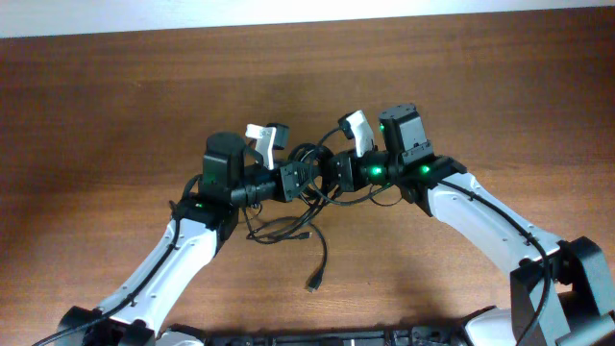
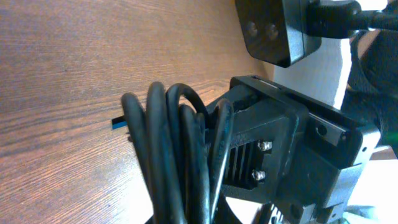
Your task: Untangle cables
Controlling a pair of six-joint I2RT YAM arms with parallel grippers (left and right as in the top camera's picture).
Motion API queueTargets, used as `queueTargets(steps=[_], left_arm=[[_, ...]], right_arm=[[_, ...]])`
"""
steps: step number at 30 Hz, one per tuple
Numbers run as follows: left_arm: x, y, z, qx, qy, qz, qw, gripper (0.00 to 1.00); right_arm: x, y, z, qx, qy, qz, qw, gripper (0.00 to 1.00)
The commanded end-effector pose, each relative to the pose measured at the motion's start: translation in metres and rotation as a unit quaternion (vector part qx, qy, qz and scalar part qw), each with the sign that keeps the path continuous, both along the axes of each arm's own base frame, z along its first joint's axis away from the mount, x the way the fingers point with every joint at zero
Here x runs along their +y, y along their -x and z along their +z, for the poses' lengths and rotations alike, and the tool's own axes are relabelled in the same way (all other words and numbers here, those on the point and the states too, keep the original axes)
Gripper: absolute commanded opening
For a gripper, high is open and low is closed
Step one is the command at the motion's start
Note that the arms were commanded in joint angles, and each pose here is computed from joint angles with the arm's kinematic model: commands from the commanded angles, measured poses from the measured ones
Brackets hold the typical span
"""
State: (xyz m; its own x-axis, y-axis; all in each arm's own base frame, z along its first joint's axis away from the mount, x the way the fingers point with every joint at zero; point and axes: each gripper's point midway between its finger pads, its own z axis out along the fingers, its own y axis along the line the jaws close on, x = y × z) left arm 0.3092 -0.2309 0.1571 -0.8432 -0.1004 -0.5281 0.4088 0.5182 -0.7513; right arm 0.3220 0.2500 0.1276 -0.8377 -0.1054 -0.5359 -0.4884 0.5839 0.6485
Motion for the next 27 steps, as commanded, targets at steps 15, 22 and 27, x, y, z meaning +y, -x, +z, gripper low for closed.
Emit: queueTargets(steps=[15, 22, 27], left_arm=[[0.035, 0.006, -0.037, 0.08, -0.068, 0.048, 0.993, 0.35], [0.035, -0.008, -0.027, 0.041, -0.063, 0.062, 0.995, 0.0], [0.062, -0.032, -0.038, 0.082, -0.085, 0.188, 0.975, 0.0]], right_arm=[[0.004, -0.011, 0.013, 0.072, -0.055, -0.07, 0.993, 0.04], [0.001, 0.001, 0.001, 0.105, -0.037, -0.068, 0.991, 0.04], [0.024, 0.06, 0.039, 0.016, -0.137, 0.179, 0.974, 0.04]])
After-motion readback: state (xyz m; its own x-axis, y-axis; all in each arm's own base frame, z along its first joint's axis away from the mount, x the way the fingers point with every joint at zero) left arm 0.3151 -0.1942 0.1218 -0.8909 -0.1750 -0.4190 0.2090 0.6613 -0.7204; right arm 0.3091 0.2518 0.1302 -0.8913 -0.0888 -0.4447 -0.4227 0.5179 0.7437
